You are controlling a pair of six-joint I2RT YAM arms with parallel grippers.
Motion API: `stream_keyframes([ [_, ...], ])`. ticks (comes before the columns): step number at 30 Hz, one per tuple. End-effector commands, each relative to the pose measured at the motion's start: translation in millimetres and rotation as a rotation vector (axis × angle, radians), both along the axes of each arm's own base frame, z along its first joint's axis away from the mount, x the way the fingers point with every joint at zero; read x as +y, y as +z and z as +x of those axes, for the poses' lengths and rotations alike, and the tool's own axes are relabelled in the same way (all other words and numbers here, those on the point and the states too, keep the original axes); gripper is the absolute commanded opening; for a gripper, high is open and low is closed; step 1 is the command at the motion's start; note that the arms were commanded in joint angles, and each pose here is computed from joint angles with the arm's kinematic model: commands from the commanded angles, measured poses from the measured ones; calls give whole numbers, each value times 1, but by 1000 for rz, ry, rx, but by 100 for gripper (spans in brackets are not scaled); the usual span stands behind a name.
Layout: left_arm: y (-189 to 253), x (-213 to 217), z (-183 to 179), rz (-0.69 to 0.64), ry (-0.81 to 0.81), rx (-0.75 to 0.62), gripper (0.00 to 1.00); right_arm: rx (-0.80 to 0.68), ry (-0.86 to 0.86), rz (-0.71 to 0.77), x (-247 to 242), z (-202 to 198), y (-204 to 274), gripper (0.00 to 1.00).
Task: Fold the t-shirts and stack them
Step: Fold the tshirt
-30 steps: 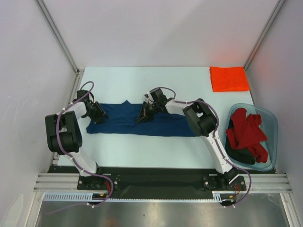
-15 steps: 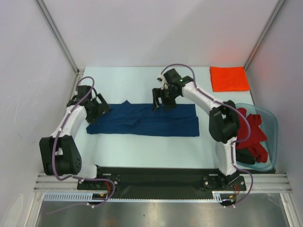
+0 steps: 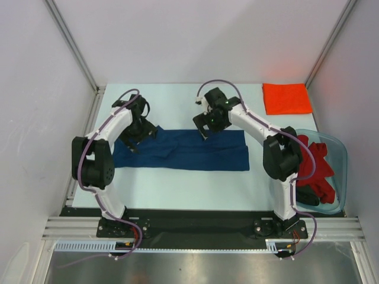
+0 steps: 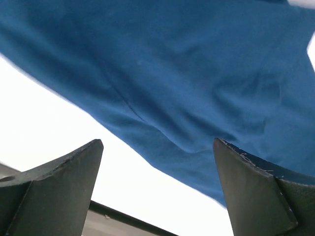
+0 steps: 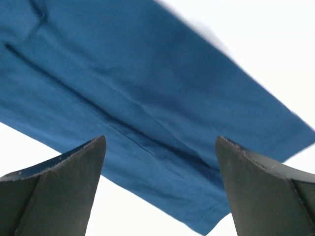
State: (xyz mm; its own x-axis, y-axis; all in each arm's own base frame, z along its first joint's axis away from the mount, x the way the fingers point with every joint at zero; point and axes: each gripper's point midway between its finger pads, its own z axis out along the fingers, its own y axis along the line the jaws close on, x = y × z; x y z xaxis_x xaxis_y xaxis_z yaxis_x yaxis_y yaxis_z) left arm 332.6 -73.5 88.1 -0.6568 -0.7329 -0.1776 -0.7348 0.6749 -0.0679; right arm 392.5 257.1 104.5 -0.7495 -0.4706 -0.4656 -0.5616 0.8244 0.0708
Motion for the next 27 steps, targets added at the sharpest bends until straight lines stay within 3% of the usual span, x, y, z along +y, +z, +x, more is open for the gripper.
stream_keyframes([
  [1,30,7,-2,65,186,34,100,-173,215,-45,19,-1,7,100],
  [6,15,4,4,86,250,161,100,-170,408,7,43,-15,-10,98],
  [14,-7,1,3,86,380,221,100,-193,609,-3,65,-21,-22,97],
  [27,-48,0,9,102,415,281,100,-80,639,-55,65,-25,-82,95],
])
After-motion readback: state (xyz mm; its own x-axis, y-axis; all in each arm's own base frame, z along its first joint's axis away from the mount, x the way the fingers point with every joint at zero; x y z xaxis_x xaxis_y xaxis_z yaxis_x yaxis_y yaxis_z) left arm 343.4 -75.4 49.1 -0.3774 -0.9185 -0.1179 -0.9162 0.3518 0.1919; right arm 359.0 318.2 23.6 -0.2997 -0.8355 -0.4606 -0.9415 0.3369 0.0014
